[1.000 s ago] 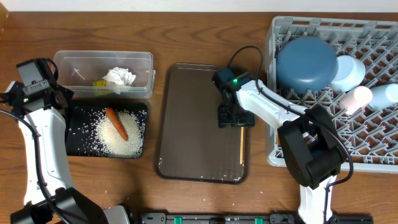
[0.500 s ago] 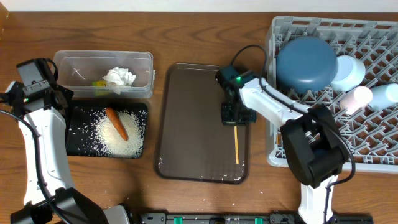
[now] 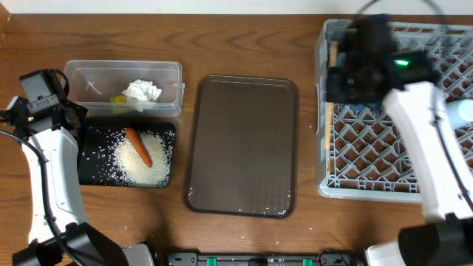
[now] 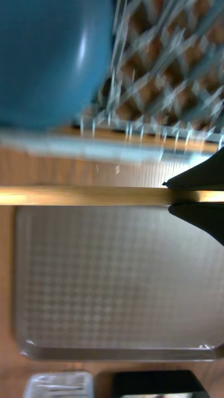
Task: Sort waste into correct bins and load items into the dishwasher rack
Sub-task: 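Carry the chopstick right and drop it into the rack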
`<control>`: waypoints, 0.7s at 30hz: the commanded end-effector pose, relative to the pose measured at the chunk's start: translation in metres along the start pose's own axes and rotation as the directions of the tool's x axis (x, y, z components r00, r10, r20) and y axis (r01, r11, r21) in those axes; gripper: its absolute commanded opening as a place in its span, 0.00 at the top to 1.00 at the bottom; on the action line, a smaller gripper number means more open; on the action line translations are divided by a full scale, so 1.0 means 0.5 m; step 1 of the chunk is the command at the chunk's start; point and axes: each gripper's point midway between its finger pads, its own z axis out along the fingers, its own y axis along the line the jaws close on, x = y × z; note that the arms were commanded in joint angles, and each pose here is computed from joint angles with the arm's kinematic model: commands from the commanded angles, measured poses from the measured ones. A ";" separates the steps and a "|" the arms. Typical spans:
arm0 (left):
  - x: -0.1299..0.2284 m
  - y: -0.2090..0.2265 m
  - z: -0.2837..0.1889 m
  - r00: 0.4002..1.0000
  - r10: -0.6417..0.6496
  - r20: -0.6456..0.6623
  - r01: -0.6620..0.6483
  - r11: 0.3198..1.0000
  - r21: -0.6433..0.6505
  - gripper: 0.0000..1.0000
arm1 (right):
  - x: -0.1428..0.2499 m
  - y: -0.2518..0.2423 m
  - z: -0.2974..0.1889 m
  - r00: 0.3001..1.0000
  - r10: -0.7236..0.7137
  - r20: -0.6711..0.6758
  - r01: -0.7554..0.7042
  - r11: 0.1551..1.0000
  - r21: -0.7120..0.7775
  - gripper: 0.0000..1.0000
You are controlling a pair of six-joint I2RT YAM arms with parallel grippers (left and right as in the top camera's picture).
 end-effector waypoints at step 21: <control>-0.005 0.008 0.000 1.000 -0.018 0.012 0.019 1.000 -0.017 0.03 | 0.106 -0.110 0.127 0.984 0.027 -0.173 -0.023 0.999 0.029 0.89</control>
